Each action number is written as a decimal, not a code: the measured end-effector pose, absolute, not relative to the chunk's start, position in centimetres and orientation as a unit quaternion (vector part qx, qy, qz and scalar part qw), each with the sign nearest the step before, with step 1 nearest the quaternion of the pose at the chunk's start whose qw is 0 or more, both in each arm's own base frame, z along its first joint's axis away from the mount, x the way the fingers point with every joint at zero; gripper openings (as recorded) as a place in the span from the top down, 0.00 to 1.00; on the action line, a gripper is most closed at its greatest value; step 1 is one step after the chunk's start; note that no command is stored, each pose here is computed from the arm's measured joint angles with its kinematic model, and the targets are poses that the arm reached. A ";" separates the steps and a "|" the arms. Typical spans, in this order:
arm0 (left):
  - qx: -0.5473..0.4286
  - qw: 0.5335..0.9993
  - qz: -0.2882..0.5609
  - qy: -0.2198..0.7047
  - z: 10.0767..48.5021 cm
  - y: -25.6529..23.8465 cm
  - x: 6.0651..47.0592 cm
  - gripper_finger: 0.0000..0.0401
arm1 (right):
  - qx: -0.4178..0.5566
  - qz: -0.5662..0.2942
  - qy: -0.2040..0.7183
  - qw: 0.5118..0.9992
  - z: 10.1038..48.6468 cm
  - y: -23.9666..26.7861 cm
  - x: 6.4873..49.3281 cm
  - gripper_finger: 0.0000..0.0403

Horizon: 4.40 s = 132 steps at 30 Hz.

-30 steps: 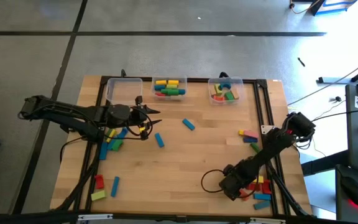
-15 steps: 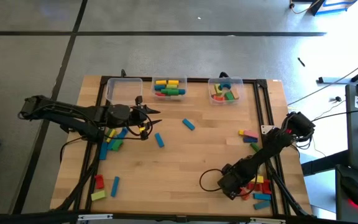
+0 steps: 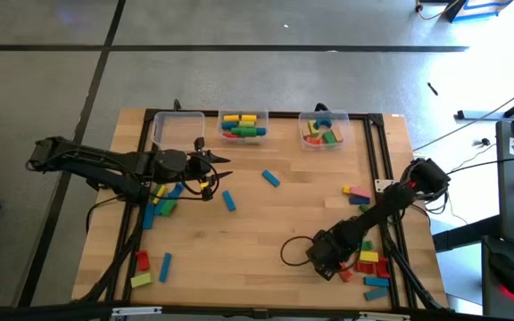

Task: Sort blocks by size
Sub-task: Put the orange arch block into the right transparent bin, then put the green arch block into the right transparent bin

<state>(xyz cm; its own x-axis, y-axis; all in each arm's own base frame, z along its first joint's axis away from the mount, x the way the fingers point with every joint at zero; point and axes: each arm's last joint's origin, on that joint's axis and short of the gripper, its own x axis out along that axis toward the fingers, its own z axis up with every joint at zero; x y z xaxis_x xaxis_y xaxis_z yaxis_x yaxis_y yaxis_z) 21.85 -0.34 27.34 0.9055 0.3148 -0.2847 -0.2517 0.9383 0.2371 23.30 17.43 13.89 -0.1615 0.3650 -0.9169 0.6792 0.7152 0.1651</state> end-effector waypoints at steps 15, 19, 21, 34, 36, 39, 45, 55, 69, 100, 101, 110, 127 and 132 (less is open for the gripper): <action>0.098 0.971 0.146 0.162 27.3 -0.3 21.8 0.60 | 0.362 -0.148 0.723 0.569 13.9 13.8 25.6 0.47; 0.098 0.971 0.146 0.162 27.3 -0.3 21.8 0.60 | 0.376 -0.149 0.724 0.559 14.0 13.2 25.8 0.39; 0.098 0.971 0.146 0.162 27.3 -0.3 21.8 0.60 | 0.386 -0.150 0.728 0.547 14.1 13.3 25.8 0.36; 0.100 0.971 0.145 0.162 27.3 -0.3 21.8 0.60 | 0.375 -0.170 0.733 0.542 14.0 15.1 24.6 0.32; 0.100 0.971 0.145 0.162 27.3 -0.3 21.8 0.60 | 0.376 -0.175 0.729 0.545 14.0 15.1 24.7 0.32; 0.101 0.971 0.145 0.162 27.3 -0.3 21.8 0.60 | 0.375 -0.178 0.730 0.544 14.0 15.1 24.7 0.34; 0.101 0.971 0.145 0.162 27.3 -0.3 21.8 0.60 | 0.371 -0.183 0.725 0.551 14.0 15.0 24.7 0.51; 0.101 0.971 0.145 0.163 27.3 -0.3 21.8 0.60 | 0.359 -0.170 0.729 0.557 14.0 15.0 24.6 0.66; 0.102 0.970 0.145 0.166 27.3 -0.3 21.8 0.60 | 0.351 -0.152 0.652 0.654 19.3 11.8 24.1 0.64; 0.113 0.970 0.143 0.163 27.4 -0.3 21.8 0.60 | 0.207 -0.431 0.420 0.771 24.1 -15.9 21.3 0.63; 0.114 0.969 0.143 0.163 27.4 -0.3 21.8 0.60 | 0.207 -0.434 0.421 0.769 23.8 -16.4 21.2 0.63; 0.115 0.969 0.143 0.163 27.4 -0.3 21.8 0.60 | 0.211 -0.462 0.441 0.740 20.2 -20.1 21.7 0.58; 0.116 0.969 0.143 0.164 27.4 -0.3 21.8 0.60 | 0.264 -0.306 0.562 0.722 27.4 -9.5 21.4 0.28; 0.115 0.969 0.143 0.164 27.4 -0.3 21.8 0.60 | 0.283 -0.258 0.588 0.712 28.0 -3.5 21.7 0.28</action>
